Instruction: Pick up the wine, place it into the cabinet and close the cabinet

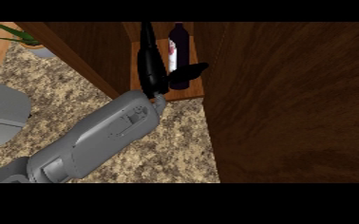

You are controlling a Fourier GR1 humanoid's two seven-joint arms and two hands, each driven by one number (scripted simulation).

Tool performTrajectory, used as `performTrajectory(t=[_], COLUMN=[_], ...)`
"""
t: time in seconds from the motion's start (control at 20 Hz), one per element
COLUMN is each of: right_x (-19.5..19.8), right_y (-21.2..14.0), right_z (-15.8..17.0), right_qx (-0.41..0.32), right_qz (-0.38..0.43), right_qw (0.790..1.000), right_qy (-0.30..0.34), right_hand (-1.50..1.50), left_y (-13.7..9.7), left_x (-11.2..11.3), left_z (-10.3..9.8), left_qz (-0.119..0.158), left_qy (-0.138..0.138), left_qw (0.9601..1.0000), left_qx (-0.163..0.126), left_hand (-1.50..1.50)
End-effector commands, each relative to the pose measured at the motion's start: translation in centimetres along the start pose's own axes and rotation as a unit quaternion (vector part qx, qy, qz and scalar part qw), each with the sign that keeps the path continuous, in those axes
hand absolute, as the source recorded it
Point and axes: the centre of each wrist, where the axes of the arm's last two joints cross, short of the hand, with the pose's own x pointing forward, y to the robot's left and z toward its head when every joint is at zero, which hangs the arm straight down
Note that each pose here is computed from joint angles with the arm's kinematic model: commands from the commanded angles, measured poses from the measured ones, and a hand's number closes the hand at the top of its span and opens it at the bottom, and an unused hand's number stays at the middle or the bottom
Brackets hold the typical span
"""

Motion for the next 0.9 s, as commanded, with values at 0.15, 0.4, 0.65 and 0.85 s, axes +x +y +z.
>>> performTrajectory(t=[0.15, 0.4, 0.65, 0.85], right_x=[0.6, 0.0, 0.8, 1.7], right_y=[0.1, -0.1, -1.0, -0.7], right_z=[0.1, 0.4, 1.0, 2.2], right_qx=[-0.014, -0.022, -0.038, -0.048], right_qz=[0.004, 0.003, 0.014, 0.018], right_qw=[1.000, 1.000, 0.999, 0.999], right_qy=[0.003, 0.004, 0.021, 0.017], right_hand=[-1.50, -1.50, -1.50, -1.50], left_y=[-0.6, -1.0, -0.8, -0.4], left_x=[0.7, 1.5, -1.0, -4.7], left_z=[1.7, 2.8, 2.4, 3.3], left_qz=[0.056, 0.115, 0.172, 0.207], left_qy=[-0.026, -0.064, -0.063, -0.063], left_qw=[0.9971, 0.9878, 0.9773, 0.9688], left_qx=[-0.045, -0.083, -0.107, -0.122], left_hand=[-1.50, -1.50, -1.50, -1.50])
